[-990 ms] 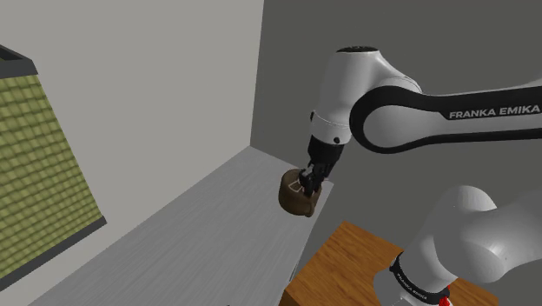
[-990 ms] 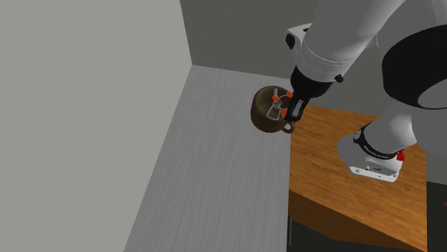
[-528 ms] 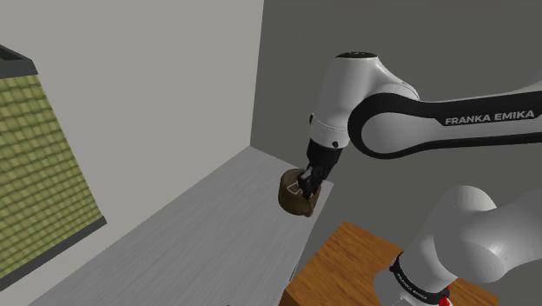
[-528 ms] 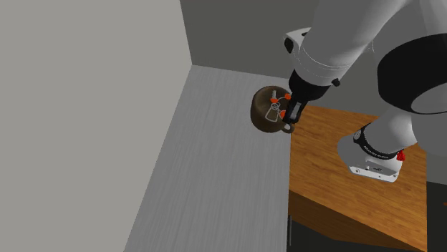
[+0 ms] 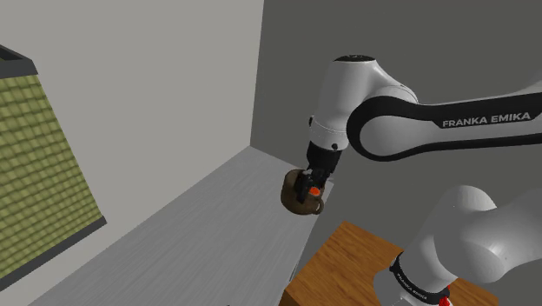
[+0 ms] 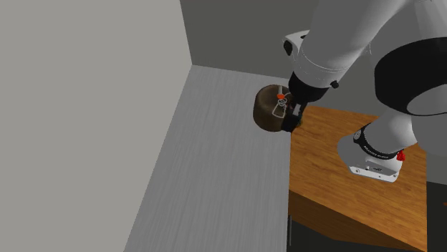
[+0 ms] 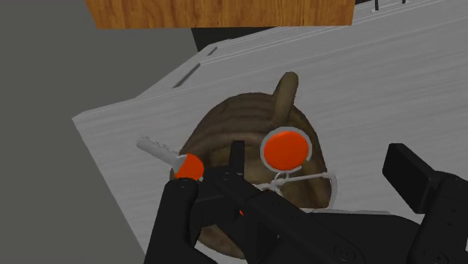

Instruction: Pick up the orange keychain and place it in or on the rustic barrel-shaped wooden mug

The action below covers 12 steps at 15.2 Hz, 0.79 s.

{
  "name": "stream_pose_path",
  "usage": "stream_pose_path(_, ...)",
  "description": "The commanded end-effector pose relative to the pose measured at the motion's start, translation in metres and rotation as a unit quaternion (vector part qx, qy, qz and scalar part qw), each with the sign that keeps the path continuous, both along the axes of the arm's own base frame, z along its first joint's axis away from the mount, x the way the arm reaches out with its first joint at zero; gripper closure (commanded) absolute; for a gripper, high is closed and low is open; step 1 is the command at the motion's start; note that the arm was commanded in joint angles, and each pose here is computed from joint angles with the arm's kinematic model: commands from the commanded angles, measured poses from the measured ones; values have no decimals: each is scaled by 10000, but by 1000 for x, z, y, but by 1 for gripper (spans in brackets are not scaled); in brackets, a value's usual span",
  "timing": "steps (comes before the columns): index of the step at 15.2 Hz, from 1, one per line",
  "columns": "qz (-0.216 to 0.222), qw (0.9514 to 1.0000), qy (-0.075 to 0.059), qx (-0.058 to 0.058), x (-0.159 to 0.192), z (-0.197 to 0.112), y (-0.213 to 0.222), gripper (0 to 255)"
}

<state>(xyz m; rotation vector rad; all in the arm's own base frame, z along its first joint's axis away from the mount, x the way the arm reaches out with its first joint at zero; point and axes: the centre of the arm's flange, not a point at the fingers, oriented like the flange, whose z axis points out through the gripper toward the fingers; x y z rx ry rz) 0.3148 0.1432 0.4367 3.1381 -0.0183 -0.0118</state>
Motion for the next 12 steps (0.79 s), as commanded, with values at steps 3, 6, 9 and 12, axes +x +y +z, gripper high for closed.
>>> stream_pose_path(3, -3, 10000, 8, -4, 0, 39, 0, 0)
stream_pose_path(6, -3, 10000, 8, -4, 0, 50, 0, 0)
stream_pose_path(9, -3, 10000, 8, -4, 0, 50, 0, 0)
stream_pose_path(12, -3, 10000, 8, -4, 0, 50, 0, 0)
